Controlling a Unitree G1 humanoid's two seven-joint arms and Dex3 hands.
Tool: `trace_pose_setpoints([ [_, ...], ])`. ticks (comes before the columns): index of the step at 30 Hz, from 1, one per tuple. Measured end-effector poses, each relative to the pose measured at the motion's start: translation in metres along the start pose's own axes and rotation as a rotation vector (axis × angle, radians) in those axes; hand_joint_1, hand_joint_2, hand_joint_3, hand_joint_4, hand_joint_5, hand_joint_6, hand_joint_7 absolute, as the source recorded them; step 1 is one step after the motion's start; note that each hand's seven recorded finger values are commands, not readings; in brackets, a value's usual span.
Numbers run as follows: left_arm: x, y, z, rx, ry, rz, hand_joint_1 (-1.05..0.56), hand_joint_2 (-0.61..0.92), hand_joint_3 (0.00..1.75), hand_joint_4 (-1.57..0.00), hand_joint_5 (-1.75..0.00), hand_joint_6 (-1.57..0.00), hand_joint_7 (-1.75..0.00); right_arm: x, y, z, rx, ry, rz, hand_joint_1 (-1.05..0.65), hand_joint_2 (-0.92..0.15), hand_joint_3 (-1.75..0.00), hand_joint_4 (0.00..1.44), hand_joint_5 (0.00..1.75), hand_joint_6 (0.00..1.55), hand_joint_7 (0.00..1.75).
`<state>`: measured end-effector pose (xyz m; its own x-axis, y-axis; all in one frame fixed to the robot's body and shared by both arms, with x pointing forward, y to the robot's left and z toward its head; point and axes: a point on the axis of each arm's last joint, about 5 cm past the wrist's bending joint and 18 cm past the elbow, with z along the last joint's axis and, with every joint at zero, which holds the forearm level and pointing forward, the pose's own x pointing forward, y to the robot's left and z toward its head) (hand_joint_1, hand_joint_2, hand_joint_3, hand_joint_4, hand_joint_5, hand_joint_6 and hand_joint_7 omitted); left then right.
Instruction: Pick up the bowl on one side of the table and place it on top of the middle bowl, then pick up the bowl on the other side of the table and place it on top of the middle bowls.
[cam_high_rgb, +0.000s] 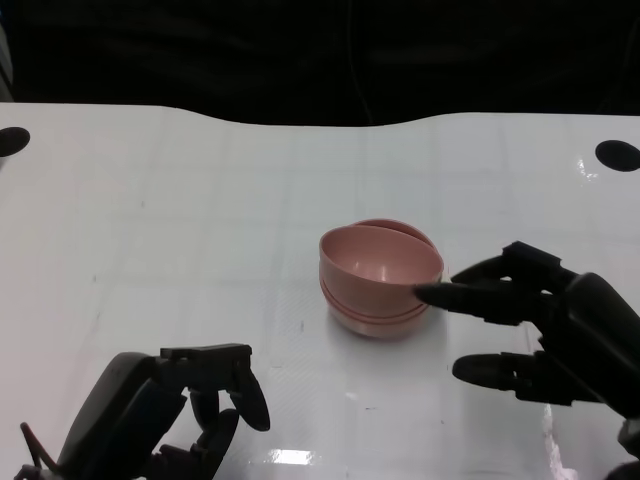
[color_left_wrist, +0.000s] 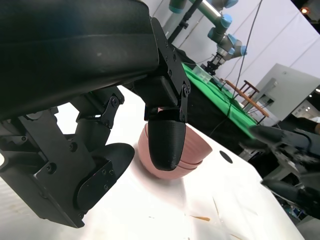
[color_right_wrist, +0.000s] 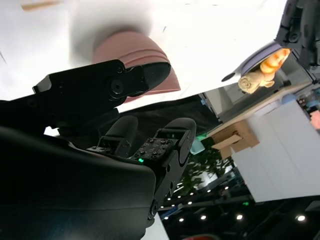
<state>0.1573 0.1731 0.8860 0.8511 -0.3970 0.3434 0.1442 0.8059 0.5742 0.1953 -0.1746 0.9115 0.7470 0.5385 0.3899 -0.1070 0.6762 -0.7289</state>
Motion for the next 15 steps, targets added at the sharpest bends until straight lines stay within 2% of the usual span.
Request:
trace_pose_setpoints([
  [5,0.0,0.0,0.0,0.003,0.001,-0.002,-0.03,0.28,1.49,-0.87,-1.66,-0.83,-1.38,-0.015,0.0,0.004,0.042,0.017,-0.004,-0.15,-0.92,-0.07,0.49,1.03,0.87,0.16],
  [7,0.0,0.0,0.0,0.003,0.001,-0.002,-0.02,0.28,1.49,-0.86,-1.66,-0.83,-1.38,-0.017,0.0,0.006,0.055,0.02,-0.009,-0.08,-0.91,-0.07,0.58,1.06,0.93,0.19],
  [8,0.0,0.0,0.0,0.003,0.002,-0.002,-0.03,0.28,1.49,-0.86,-1.66,-0.83,-1.39,-0.019,0.001,0.006,0.07,0.021,-0.02,0.01,-0.89,-0.07,0.67,1.1,0.99,0.23],
  [9,0.0,0.0,-0.001,0.003,0.005,-0.003,-0.03,0.28,1.49,-0.86,-1.66,-0.83,-1.39,-0.02,0.002,0.007,0.083,0.021,-0.03,0.05,-0.83,-0.18,0.72,1.12,1.02,0.28],
  [11,-0.001,0.0,-0.001,0.003,0.008,-0.005,-0.03,0.29,1.48,-0.87,-1.66,-0.83,-1.39,-0.021,0.005,0.007,0.106,0.013,-0.051,0.12,-0.37,-1.03,0.83,1.14,1.03,0.47],
  [13,-0.001,0.0,-0.002,0.003,0.009,-0.005,-0.02,0.29,1.48,-0.87,-1.66,-0.83,-1.39,-0.021,0.009,0.006,0.12,0.012,-0.063,0.16,-0.24,-1.27,0.91,1.18,1.06,0.59],
  [15,-0.001,0.0,-0.002,0.003,0.013,-0.006,-0.02,0.29,1.48,-0.86,-1.66,-0.83,-1.38,-0.022,0.012,0.003,0.132,0.022,-0.067,0.19,-0.2,-1.35,1.0,1.22,1.1,0.66],
])
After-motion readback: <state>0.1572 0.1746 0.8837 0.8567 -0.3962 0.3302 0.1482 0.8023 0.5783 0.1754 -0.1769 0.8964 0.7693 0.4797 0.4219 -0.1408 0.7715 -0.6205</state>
